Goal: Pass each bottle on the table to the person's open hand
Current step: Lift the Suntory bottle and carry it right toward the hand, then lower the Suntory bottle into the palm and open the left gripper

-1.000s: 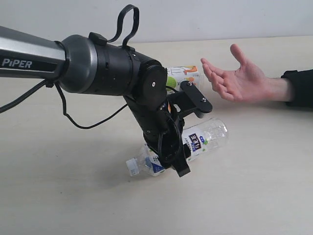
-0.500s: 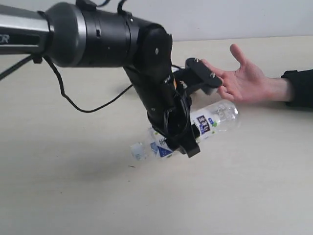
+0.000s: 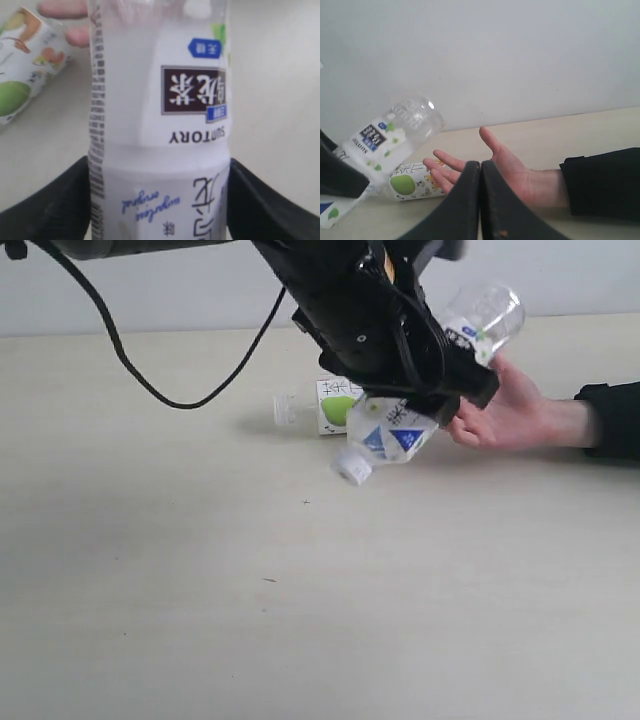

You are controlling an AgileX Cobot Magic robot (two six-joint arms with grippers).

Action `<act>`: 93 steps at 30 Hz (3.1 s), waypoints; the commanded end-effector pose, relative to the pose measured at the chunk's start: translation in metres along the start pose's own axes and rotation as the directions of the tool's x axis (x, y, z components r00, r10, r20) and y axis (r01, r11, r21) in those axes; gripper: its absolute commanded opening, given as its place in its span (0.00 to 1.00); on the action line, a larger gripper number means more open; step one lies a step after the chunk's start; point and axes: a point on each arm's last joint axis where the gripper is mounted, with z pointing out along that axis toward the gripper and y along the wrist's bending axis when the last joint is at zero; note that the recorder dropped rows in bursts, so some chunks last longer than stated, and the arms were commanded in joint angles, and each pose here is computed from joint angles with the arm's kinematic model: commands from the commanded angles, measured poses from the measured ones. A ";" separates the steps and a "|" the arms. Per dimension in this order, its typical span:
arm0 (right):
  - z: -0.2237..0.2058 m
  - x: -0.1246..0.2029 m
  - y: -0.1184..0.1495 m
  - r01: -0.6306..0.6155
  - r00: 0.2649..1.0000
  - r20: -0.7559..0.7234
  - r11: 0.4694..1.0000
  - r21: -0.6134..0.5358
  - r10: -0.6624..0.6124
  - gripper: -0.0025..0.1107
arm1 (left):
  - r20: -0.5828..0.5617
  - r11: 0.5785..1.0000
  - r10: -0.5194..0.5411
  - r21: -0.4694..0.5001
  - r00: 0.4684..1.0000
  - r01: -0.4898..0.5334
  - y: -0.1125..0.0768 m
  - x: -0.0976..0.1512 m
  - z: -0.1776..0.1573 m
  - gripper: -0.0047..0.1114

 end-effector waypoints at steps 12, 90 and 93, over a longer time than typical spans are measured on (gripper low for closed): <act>0.000 0.000 -0.001 -0.003 1.000 0.012 1.000 0.006 0.002 0.02 | 0.362 0.874 -0.444 -0.028 0.820 0.486 -0.064 -0.010 0.033 0.04; 0.000 0.000 -0.001 -0.005 1.000 0.012 1.000 0.006 0.005 0.02 | 0.380 0.853 -0.469 -0.039 0.797 0.521 -0.069 -0.018 0.012 0.44; 0.000 0.000 -0.001 -0.005 1.000 0.012 1.000 0.006 0.005 0.02 | 0.341 0.825 -0.455 -0.186 0.822 0.534 -0.057 -0.010 -0.017 0.06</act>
